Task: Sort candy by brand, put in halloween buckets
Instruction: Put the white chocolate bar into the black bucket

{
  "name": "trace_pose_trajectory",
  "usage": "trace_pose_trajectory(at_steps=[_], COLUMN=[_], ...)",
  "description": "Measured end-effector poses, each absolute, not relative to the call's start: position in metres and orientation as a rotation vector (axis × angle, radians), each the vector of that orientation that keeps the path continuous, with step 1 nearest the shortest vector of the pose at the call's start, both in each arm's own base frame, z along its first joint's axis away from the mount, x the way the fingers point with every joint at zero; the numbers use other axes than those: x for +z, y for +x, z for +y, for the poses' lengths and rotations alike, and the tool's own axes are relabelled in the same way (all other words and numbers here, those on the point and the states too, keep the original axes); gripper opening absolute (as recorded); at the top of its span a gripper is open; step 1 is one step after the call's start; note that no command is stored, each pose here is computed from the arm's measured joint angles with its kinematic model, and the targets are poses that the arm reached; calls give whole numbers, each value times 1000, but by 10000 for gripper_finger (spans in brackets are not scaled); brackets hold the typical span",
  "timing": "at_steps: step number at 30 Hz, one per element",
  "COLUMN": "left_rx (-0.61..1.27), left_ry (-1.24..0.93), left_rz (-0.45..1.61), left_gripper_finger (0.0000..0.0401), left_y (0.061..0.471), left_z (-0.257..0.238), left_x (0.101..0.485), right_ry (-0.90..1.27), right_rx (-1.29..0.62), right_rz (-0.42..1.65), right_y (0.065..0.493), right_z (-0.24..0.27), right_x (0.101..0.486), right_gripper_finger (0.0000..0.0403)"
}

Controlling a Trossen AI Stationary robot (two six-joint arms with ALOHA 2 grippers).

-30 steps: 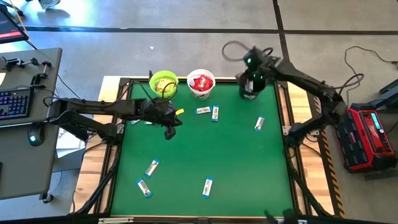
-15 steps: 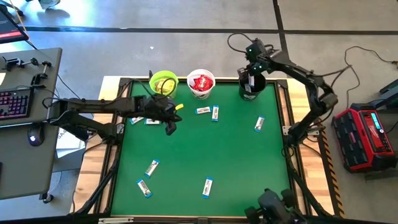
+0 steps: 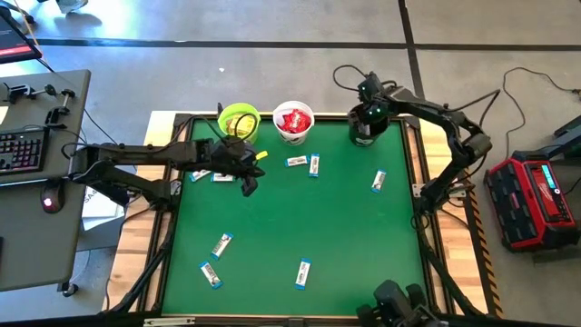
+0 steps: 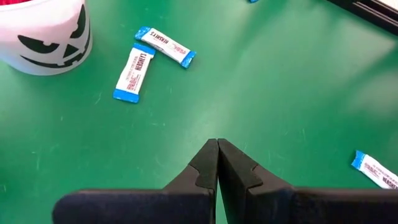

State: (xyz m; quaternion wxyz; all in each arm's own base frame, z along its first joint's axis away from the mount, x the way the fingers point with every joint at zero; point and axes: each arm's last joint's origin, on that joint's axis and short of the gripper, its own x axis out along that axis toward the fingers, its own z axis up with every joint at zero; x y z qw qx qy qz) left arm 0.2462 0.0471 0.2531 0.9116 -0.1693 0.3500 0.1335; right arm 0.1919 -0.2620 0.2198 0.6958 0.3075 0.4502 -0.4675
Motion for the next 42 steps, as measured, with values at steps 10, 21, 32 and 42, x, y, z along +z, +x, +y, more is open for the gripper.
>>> trace_pose_trajectory(at_steps=[10,21,32,42], left_rx=[285,252,229,216], left_ry=[-369,-416,-465,-557], left_rz=[740,791,865,1013], left_gripper_finger=[0,0,0,0], left_y=[245,242,235,221], left_z=[47,45,30,-18], left_x=[252,248,247,244], right_ry=[693,689,550,457], right_rx=[-1041,-997,-947,-681], right_rz=[1018,1080,1027,841], right_y=[190,188,192,200], right_z=[-259,-255,-261,-229], right_x=[211,210,259,303], right_gripper_finger=[0,67,147,17])
